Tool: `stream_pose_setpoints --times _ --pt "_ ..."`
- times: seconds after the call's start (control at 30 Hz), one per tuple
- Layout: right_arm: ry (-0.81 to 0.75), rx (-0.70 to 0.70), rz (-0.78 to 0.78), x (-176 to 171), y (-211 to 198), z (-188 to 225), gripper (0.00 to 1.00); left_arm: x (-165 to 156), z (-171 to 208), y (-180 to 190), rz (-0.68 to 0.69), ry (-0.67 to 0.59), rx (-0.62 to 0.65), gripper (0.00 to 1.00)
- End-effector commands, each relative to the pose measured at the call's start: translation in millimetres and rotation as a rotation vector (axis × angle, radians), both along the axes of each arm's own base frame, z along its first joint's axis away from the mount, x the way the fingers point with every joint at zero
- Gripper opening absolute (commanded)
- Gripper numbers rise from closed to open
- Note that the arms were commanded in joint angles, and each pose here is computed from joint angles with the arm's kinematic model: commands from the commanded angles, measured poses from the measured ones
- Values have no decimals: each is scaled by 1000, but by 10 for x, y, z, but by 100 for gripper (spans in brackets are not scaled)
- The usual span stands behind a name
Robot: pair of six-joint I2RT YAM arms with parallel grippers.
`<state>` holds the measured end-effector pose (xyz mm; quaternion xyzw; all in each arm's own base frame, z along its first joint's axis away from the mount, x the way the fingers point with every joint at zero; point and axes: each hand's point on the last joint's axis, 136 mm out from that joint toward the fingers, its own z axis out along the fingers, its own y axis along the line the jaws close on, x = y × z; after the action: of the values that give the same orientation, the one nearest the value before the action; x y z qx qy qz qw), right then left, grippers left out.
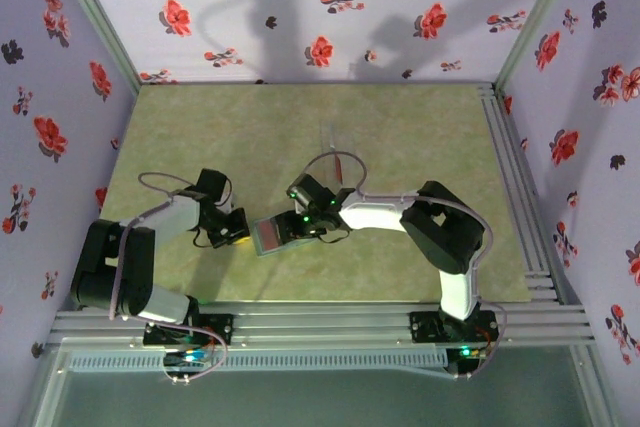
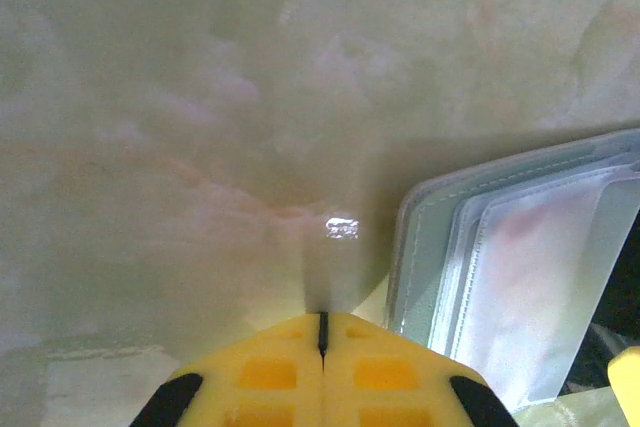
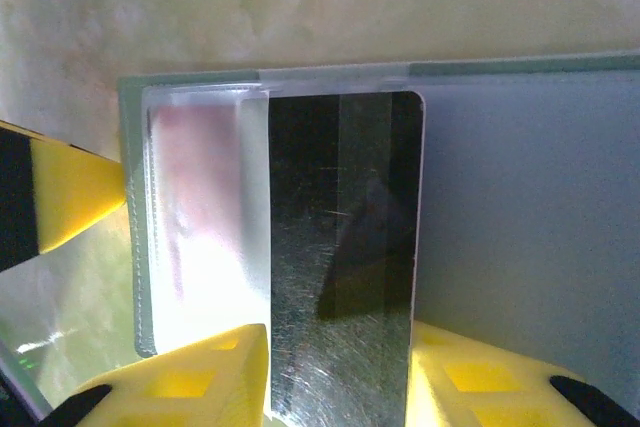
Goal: Put the credit cards into the card holder
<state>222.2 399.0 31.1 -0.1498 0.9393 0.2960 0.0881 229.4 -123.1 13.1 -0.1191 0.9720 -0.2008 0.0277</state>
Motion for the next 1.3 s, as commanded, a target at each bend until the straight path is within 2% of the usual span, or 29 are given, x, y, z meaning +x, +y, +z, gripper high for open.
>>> stream_pose_setpoints --times 0.0,0.33,0.5,0.7,0.9,1.03,1.27 --pt "-10 -116 16 -38 -114 -143 33 21 -59 -90 -42 -4 -30 0" --pt "-17 -106 84 -213 101 -91 38 1 -24 -87 -34 -20 -30 0" --pt "-118 -247 88 -118 -124 -16 47 -27 -25 -86 -28 -11 -31 0" --pt "-156 -263 78 -75 -168 75 50 -37 12 -91 -28 -28 -36 0" --pt "-137 -243 87 -108 -59 2 41 -70 -21 -90 -34 -16 -36 0" --pt "-130 -213 106 -161 39 17 32 -92 -10 -118 -32 -15 -55 0" --pt "-106 -154 153 -245 260 36 24 -78 24 -149 -43 -21 -63 0"
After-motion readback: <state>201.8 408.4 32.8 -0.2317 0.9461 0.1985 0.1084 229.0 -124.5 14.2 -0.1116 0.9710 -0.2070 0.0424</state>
